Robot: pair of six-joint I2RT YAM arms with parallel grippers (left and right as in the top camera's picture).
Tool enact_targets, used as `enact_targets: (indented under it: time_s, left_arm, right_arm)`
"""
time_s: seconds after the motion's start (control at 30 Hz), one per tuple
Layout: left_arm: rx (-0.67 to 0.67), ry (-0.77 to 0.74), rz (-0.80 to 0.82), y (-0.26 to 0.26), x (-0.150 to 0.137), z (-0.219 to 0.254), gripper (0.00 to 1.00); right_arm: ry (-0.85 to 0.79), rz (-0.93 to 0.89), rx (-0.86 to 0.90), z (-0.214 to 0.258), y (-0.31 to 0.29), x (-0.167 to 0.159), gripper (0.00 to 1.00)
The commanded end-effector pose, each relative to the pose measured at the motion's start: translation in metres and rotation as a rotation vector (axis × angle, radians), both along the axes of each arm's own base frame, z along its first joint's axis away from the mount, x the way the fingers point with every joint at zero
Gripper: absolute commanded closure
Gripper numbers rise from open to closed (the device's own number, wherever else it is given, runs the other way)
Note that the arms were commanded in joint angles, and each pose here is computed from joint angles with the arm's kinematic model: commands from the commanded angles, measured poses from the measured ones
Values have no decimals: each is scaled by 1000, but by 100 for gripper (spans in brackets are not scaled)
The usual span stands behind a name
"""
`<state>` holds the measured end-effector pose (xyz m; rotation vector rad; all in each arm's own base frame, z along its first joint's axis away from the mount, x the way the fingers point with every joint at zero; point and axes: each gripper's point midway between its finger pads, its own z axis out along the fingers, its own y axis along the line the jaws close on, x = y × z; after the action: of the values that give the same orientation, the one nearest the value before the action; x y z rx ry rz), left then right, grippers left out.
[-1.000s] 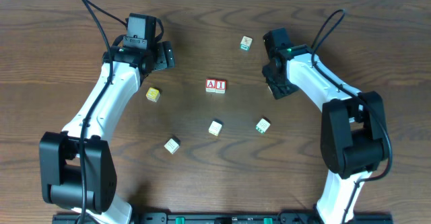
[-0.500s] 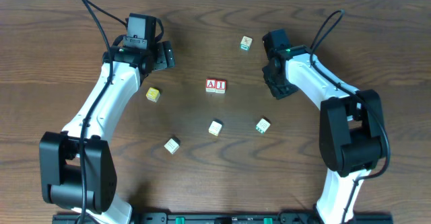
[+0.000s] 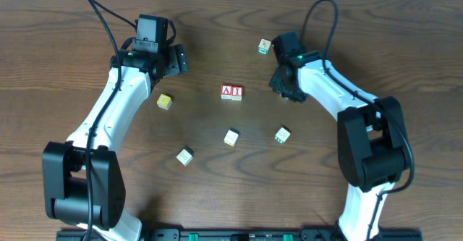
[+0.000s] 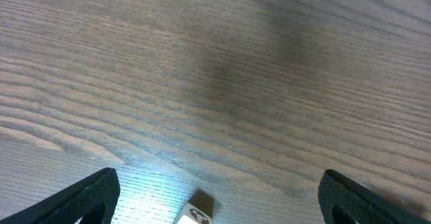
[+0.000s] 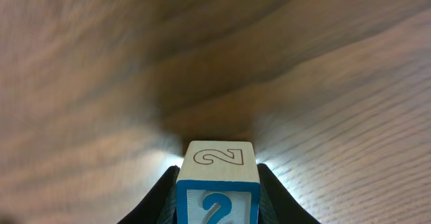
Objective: Spell out Ai2
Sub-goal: 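Lift the '2' block and carry it toward the 'AI' blocks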
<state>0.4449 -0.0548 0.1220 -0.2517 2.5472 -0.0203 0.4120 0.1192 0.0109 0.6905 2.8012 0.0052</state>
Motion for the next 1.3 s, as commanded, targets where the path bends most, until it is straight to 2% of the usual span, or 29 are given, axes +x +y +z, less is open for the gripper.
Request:
enact_targets:
  time_s: [0.0,0.3,0.57,1.27]
  left_arm:
    - [13,-10,5,3,3,4,5]
    - [13,-10,5,3,3,4,5]
    - [13,-10,5,3,3,4,5]
    - [13,-10,5,3,3,4,5]
  right_arm:
    - [12,205,-24,3,16,0,80]
    - [-58,352,-27,27,54,11,78]
    - [-48,467,-56,26,72,1,76]
    - [-20,564,-62,5,80,0,75]
